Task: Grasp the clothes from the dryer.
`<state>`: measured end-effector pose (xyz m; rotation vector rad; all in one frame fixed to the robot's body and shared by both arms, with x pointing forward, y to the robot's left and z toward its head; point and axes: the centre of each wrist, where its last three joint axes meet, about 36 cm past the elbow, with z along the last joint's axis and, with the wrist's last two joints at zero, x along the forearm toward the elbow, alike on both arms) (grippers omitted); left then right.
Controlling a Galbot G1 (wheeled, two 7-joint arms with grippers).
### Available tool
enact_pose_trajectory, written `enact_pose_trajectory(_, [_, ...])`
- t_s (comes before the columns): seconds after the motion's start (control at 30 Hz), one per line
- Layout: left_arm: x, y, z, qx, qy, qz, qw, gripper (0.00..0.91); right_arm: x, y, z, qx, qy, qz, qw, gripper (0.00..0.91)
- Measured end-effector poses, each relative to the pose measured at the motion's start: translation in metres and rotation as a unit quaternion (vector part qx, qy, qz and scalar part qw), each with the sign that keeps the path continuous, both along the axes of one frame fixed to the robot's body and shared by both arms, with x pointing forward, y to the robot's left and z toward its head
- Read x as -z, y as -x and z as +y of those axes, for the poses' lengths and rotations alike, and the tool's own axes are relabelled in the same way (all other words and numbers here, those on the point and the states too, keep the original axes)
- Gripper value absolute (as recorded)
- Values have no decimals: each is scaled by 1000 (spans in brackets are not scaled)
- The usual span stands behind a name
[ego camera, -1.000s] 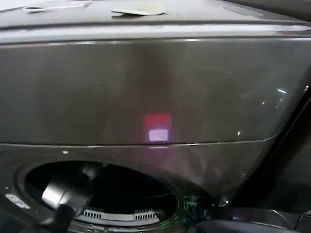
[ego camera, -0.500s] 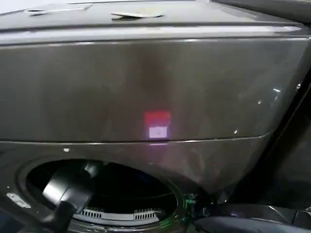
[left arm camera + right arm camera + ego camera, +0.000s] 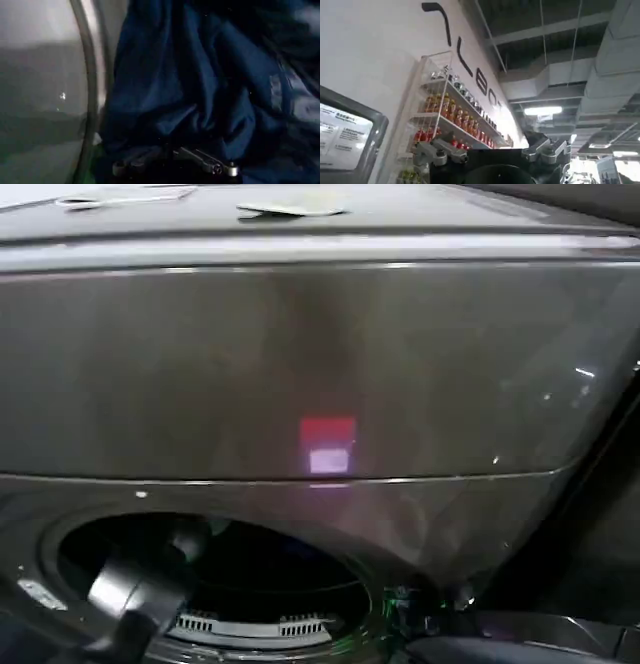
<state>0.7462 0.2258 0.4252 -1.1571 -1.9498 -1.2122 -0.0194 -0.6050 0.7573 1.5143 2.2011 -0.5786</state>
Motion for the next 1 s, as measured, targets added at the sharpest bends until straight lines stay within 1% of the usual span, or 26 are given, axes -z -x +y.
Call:
enact_pose_trajectory(0.13, [1, 10, -1, -34, 53, -33, 997, 0, 2, -2, 1, -1, -1, 1, 1000, 907])
enact_pose_trajectory(0.23, [-5, 18, -4, -66, 94, -69, 991, 0, 3, -3, 1, -1, -1, 2, 1000, 907])
enact_pose_trajectory(0.33, [-11, 30, -11, -106, 143, -105, 978, 0, 3, -3, 0, -1, -1, 2, 1000, 907])
enact_pose_trajectory(0.43, [-19, 44, -16, -148, 194, -139, 960, 0, 3, -3, 0, -1, -1, 2, 1000, 907])
enact_pose_trajectory(0.53, [-24, 62, -22, -189, 241, -171, 936, 0, 2, -3, 1, -3, 0, 3, 1000, 907])
enact_pose_trajectory(0.63, [-26, 81, -25, -227, 287, -205, 908, 0, 3, -5, 2, -7, 3, 3, 1000, 907])
enact_pose_trajectory(0.87, [-21, 123, -27, -294, 381, -284, 829, 0, 3, -7, 5, -12, 15, 4, 1000, 907])
enact_pose_trajectory(1.0, [-17, 142, -30, -326, 415, -325, 785, 0, 3, -5, 4, -12, 24, 2, 1000, 907])
